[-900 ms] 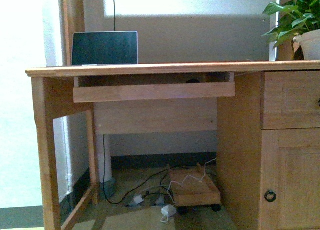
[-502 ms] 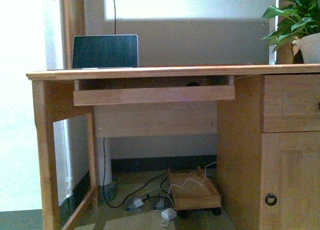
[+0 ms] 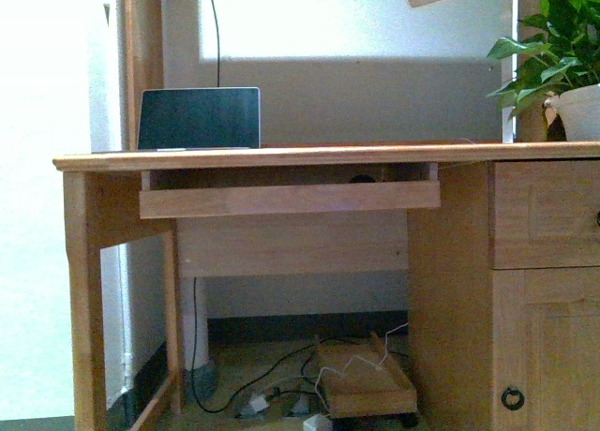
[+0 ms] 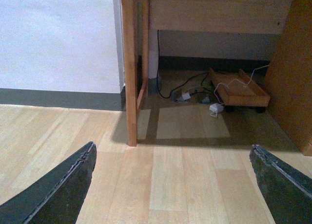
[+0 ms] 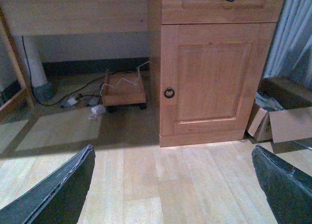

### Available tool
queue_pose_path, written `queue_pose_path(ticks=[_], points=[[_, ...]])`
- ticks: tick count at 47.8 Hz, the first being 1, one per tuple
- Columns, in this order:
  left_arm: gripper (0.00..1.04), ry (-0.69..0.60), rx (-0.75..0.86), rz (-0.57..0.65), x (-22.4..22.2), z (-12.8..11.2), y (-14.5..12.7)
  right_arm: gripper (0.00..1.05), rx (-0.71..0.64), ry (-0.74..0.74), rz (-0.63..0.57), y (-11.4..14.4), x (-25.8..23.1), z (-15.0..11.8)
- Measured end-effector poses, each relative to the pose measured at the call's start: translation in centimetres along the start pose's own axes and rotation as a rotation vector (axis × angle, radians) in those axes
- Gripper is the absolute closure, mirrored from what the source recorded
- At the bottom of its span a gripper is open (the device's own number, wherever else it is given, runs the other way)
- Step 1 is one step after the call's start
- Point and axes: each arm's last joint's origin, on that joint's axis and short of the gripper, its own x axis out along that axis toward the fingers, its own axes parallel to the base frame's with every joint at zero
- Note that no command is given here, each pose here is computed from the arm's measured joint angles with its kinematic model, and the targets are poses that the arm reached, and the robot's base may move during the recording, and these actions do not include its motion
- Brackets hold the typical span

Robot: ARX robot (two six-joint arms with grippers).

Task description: Place mouse

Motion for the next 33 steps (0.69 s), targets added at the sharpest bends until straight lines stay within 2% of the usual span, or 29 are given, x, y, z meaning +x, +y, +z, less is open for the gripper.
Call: queue_pose_path(ticks=[33], points=[[0.08,0.000,0.000,0.000,0.00,0.00,0.00,0.07,0.000,0.000,0.000,0.00,0.00,0.00]])
